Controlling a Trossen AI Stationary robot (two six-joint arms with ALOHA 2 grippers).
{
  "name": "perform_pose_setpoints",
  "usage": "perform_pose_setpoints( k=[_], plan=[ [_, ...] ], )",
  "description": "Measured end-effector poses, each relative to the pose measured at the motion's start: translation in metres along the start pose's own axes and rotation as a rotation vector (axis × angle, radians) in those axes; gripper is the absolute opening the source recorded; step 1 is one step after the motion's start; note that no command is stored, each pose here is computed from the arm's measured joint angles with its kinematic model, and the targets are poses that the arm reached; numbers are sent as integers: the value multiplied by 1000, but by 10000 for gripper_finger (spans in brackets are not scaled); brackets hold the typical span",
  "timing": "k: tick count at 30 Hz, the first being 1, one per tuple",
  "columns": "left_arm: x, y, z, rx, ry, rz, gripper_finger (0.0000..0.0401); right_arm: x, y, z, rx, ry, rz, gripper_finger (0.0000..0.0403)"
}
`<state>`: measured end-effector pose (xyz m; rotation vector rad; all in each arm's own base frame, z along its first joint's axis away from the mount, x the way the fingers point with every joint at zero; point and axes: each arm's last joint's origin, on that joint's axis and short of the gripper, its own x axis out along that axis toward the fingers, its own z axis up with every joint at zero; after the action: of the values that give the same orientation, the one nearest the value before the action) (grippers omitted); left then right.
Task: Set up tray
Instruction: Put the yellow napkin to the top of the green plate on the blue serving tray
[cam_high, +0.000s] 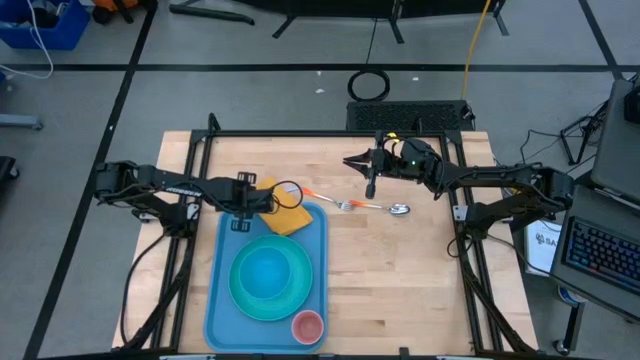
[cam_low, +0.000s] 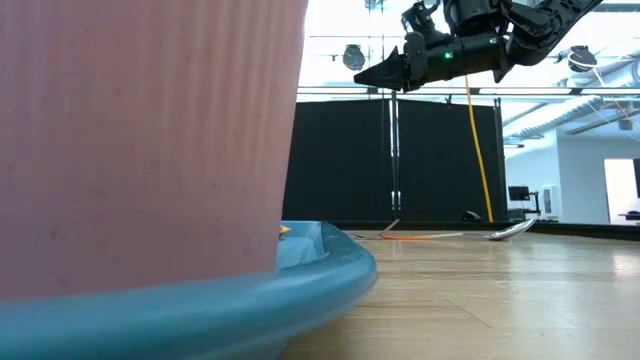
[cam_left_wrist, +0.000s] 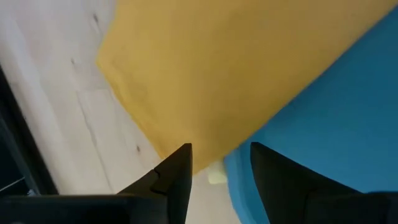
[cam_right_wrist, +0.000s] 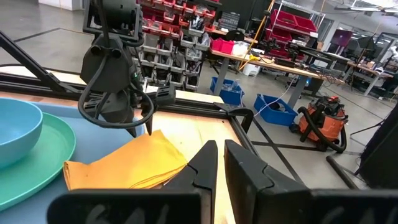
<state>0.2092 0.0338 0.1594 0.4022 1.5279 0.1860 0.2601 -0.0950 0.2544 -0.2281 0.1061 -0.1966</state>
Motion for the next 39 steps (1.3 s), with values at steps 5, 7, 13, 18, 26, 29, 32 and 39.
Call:
perform_pose_setpoints(
  k=[5,7,13,18,26,29,32,39],
  plan=[
    [0,1,5,-2,-57,-18,166,0,0,0,0,0,0,20],
    [0,1,6,4,-67,-14,166,0,0,0,0,0,0,20],
    [2,5,4,-6,-70,-74,164,0,0,0,0,0,0,20],
    [3,7,3,-15,-76,-104,127,5,1,-6,2,13,3,20],
    [4,8,3,-16,-74,-105,17,14,1,-13,3,-4,-1,20],
    [4,8,3,-44,-73,-107,9,14,1,-13,1,-12,-3,20],
    [3,8,3,-89,-68,-109,15,14,1,-13,2,-10,-3,20],
    [1,-2,-2,-127,2,-131,7,14,1,-13,2,-11,-3,20]
  ],
)
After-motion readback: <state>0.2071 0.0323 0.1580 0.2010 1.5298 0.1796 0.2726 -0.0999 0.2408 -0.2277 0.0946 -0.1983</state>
